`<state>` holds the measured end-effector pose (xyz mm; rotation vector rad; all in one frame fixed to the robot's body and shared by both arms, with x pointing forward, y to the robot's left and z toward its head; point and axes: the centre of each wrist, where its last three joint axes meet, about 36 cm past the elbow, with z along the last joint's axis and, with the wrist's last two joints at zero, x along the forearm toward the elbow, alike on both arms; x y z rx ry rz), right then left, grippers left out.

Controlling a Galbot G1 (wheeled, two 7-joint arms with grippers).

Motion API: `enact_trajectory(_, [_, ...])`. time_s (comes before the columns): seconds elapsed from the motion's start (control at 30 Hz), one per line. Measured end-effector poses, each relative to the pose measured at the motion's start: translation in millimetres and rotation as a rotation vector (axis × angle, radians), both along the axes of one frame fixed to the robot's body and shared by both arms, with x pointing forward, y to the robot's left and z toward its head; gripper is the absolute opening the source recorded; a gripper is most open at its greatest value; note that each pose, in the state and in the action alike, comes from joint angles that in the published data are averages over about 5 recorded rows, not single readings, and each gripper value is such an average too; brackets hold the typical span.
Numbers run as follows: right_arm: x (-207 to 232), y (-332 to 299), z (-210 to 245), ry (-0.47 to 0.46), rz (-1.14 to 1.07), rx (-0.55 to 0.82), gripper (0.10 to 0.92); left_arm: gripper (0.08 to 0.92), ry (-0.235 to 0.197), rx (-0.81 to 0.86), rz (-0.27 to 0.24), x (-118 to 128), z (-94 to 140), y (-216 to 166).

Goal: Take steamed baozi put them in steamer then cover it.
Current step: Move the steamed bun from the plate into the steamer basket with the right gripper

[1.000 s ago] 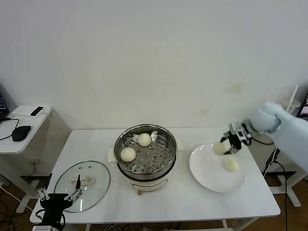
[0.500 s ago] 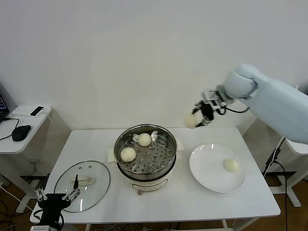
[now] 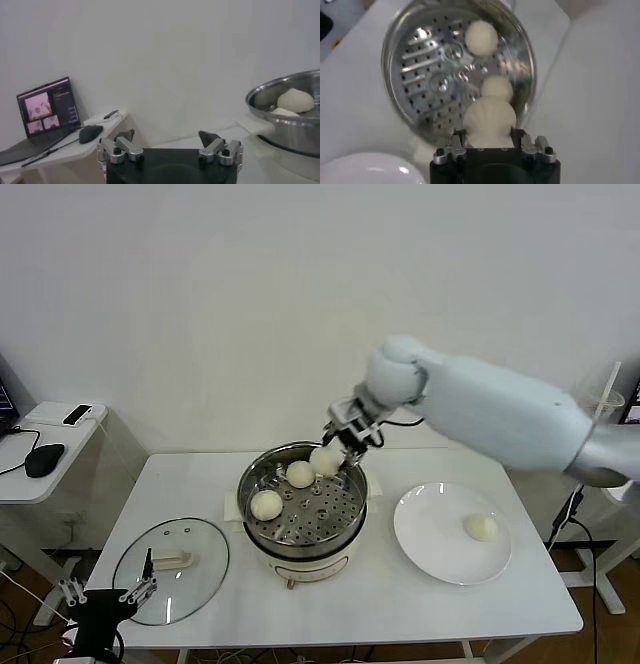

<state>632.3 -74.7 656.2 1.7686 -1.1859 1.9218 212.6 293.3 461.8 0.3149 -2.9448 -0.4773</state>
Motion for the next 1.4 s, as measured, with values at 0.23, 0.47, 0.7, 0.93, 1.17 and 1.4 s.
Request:
enact_trajectory(0.23, [-17.0, 29.2, -35.4, 0.004, 0.14, -0.046, 0.577, 0.823, -0.007, -0.004, 0.008, -1.5, 2.7, -0.7])
enact_trajectory(0.47, [-34.0, 45.6, -51.5, 0.009, 0.259, -0.092, 0.577, 0.823, -0.016, -0.002, 0.011, -0.5, 5.0, 1.2])
enact_trajectory(0.7, [-44.9, 55.2, -56.6, 0.026, 0.345, -0.138, 0.577, 0.823, -0.018, -0.002, 0.013, -0.2, 4.6, 1.6])
enact_trajectory(0.93, [-50.0, 58.3, -57.8, 0.041, 0.395, -0.167, 0.585, 0.823, -0.017, 0.0, 0.017, -0.7, 4.8, 3.1])
enact_trajectory(1.17, [-46.4, 55.2, -52.9, 0.034, 0.405, -0.169, 0.737, 0.823, -0.019, 0.001, 0.017, -0.5, 5.1, 3.2])
enact_trajectory(1.4, [-38.7, 46.2, -30.1, 0.003, 0.376, -0.144, 0.821, 0.823, -0.019, 0.006, 0.011, -0.8, 5.3, 3.5])
